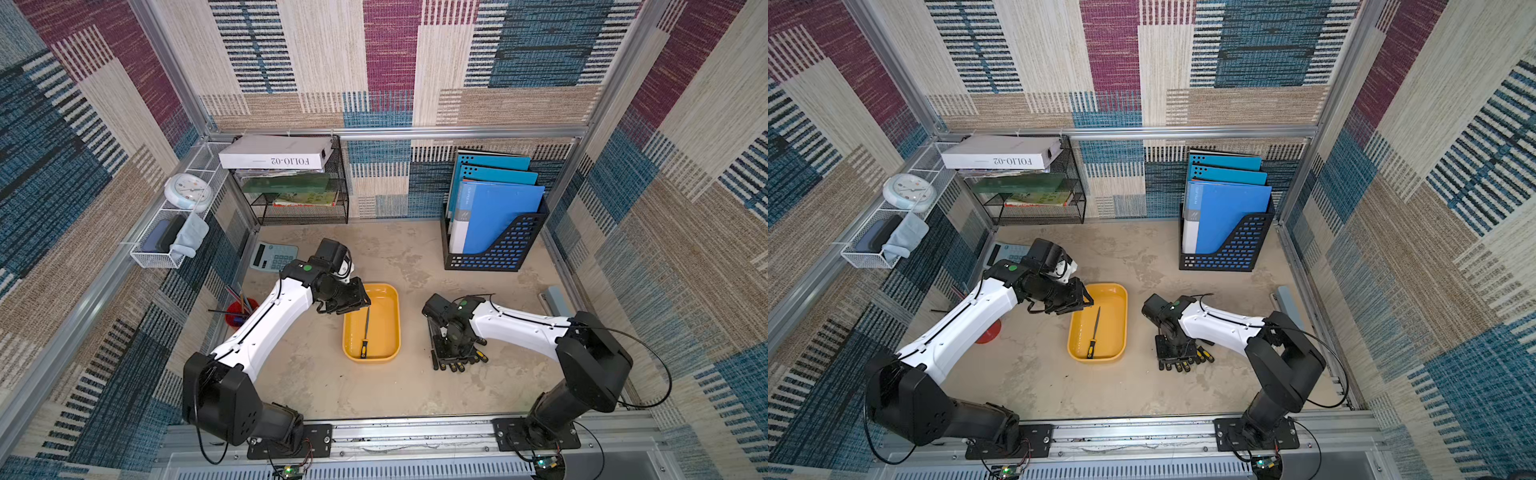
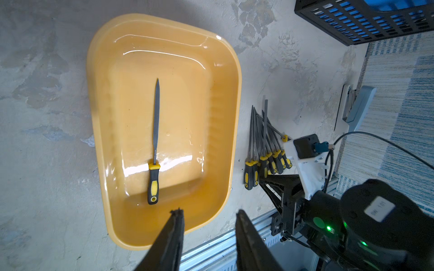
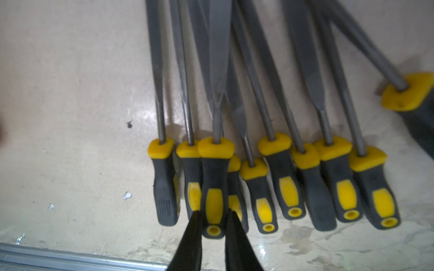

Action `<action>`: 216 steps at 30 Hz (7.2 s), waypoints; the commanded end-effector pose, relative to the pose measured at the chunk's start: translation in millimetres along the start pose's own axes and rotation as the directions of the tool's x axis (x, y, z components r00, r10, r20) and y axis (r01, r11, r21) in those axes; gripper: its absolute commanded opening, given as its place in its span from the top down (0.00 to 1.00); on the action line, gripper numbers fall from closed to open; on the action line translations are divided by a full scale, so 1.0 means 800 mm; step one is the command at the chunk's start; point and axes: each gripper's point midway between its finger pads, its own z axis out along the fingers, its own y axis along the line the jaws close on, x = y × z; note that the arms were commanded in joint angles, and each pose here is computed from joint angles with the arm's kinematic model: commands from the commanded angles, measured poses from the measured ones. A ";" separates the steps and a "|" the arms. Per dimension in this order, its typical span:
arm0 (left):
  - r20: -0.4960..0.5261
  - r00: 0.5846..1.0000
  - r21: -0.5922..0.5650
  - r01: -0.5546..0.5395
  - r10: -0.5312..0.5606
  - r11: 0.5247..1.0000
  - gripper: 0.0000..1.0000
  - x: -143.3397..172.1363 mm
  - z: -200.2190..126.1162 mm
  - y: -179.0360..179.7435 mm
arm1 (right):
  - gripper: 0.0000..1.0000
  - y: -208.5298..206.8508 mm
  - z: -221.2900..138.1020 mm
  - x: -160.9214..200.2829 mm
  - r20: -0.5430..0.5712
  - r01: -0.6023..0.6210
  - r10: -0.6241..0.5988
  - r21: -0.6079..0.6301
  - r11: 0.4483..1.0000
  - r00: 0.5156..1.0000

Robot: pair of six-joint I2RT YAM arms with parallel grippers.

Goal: Put the file tool into the storage box
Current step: Pick up the file tool from the center of the board, then place the file tool in the storage box, then pick up the file tool from the center of the board, then place the file tool in the storage box.

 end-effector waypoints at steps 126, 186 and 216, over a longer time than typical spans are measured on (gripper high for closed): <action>-0.019 0.998 0.031 -0.062 0.063 0.998 0.68 -0.007 0.015 -0.028 | 0.74 0.039 0.033 0.002 -0.069 -0.015 0.017 0.033 0.999 0.997; -0.197 0.980 0.115 0.046 -0.023 0.992 1.00 0.050 0.099 -0.029 | 0.90 0.211 -0.088 0.030 0.109 0.200 -0.171 -0.386 0.901 0.979; -0.165 0.977 -0.037 -0.142 0.134 0.989 1.00 -0.041 0.125 0.022 | 0.27 0.070 -0.088 0.001 0.078 -0.180 0.211 -0.293 0.939 0.974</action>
